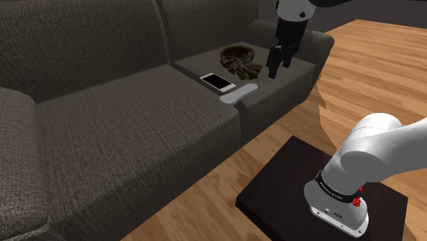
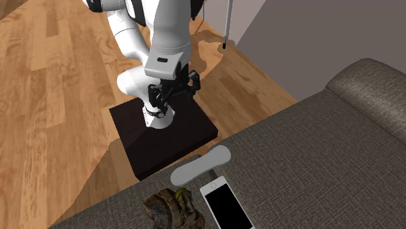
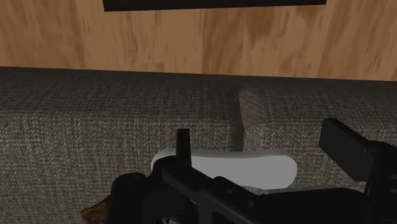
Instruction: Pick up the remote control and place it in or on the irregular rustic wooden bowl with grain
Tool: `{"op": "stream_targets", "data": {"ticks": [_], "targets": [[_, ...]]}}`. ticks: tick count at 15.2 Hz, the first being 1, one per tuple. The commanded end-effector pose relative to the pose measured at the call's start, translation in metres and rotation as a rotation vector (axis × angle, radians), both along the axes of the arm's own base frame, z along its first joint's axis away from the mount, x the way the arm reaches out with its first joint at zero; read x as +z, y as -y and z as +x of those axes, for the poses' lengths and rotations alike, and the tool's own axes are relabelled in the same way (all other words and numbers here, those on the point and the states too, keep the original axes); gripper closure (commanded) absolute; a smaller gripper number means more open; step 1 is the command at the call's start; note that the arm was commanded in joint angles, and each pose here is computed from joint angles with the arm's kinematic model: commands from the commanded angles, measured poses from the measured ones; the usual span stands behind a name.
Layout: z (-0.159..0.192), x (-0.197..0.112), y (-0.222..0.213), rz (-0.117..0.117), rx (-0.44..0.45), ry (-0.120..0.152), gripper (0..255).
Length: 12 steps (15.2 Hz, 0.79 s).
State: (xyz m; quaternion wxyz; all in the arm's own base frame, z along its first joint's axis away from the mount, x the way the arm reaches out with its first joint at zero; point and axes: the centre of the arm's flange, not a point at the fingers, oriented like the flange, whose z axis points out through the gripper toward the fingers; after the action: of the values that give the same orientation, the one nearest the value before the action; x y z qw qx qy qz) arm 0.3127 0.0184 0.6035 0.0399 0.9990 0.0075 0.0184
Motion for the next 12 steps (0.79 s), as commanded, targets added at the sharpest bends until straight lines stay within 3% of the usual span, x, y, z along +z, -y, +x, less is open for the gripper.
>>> {"op": "stream_targets", "data": {"ticks": [1,7,12], "targets": [[0.000,0.000,0.000,0.000,0.000,0.000,0],[0.059,-0.043,0.036,0.021,0.569,-0.034,0],[0.115,-0.080,0.038,0.038,1.042,-0.062,0]]}}
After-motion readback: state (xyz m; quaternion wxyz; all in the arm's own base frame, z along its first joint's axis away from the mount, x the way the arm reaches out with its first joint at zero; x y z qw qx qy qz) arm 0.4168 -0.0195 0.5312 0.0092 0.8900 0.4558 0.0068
